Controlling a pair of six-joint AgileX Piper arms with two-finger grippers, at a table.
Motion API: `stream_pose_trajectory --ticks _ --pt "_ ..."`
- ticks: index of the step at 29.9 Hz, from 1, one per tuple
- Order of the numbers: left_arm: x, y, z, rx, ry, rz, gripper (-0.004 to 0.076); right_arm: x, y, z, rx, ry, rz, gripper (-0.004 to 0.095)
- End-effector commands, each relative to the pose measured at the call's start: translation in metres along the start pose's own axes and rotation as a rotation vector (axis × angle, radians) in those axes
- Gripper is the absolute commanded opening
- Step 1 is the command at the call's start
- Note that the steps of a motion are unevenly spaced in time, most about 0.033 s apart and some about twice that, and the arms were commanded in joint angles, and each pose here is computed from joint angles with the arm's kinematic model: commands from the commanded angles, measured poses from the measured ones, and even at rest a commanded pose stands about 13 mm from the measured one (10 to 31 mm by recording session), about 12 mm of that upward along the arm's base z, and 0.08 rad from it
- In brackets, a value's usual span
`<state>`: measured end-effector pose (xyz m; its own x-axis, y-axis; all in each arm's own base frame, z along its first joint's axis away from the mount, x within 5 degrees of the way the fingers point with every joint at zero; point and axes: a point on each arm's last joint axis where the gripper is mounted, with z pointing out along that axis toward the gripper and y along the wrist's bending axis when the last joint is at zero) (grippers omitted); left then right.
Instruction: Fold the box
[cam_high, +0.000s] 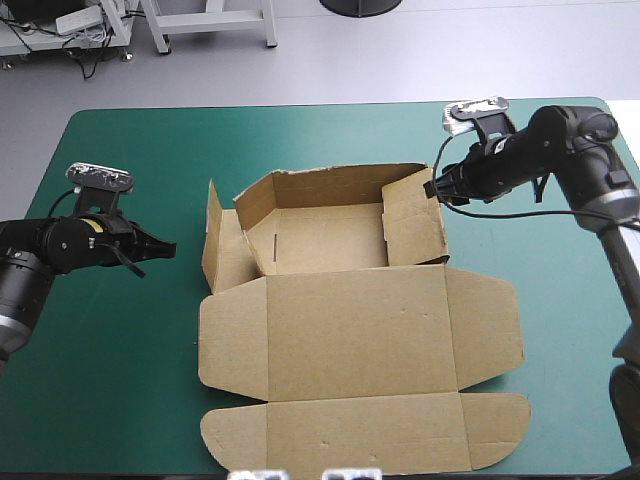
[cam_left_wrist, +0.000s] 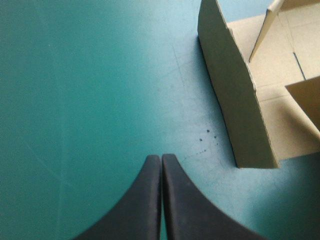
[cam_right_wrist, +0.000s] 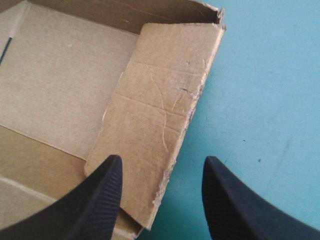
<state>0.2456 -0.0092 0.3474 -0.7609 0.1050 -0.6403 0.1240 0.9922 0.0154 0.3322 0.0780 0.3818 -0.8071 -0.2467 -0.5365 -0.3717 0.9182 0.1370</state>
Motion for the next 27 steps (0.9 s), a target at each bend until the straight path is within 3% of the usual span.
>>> stream_pose_trajectory --ticks 1,8,11,13,15,22,27 --pt "-0.008 -0.001 -0.015 0.006 -0.058 -0.007 -0.0010 -0.011 -0.004 0.011 -0.007 -0.039 0.019 0.0471" --pt "-0.004 -0.002 -0.015 0.020 -0.021 -0.013 -0.0010 -0.014 -0.016 0.071 -0.049 0.049 0.074 0.0470" --pt "-0.005 -0.002 -0.015 0.020 -0.024 -0.014 -0.0010 -0.012 -0.019 0.090 -0.068 0.089 0.095 0.0405" --pt "-0.005 -0.002 -0.015 0.020 -0.025 -0.014 -0.0010 -0.012 -0.020 0.098 -0.073 0.099 0.099 0.0249" --pt "-0.005 -0.002 -0.015 0.018 -0.030 -0.013 -0.0010 -0.013 -0.021 0.101 -0.073 0.093 0.103 0.0010" --pt "-0.018 0.003 -0.016 -0.026 -0.174 0.008 -0.0010 -0.017 -0.016 0.089 -0.100 0.040 0.120 0.0000" --pt "-0.031 0.025 -0.013 -0.082 -0.315 -0.159 -0.0010 -0.023 -0.008 0.042 -0.100 -0.090 0.108 -0.0001"
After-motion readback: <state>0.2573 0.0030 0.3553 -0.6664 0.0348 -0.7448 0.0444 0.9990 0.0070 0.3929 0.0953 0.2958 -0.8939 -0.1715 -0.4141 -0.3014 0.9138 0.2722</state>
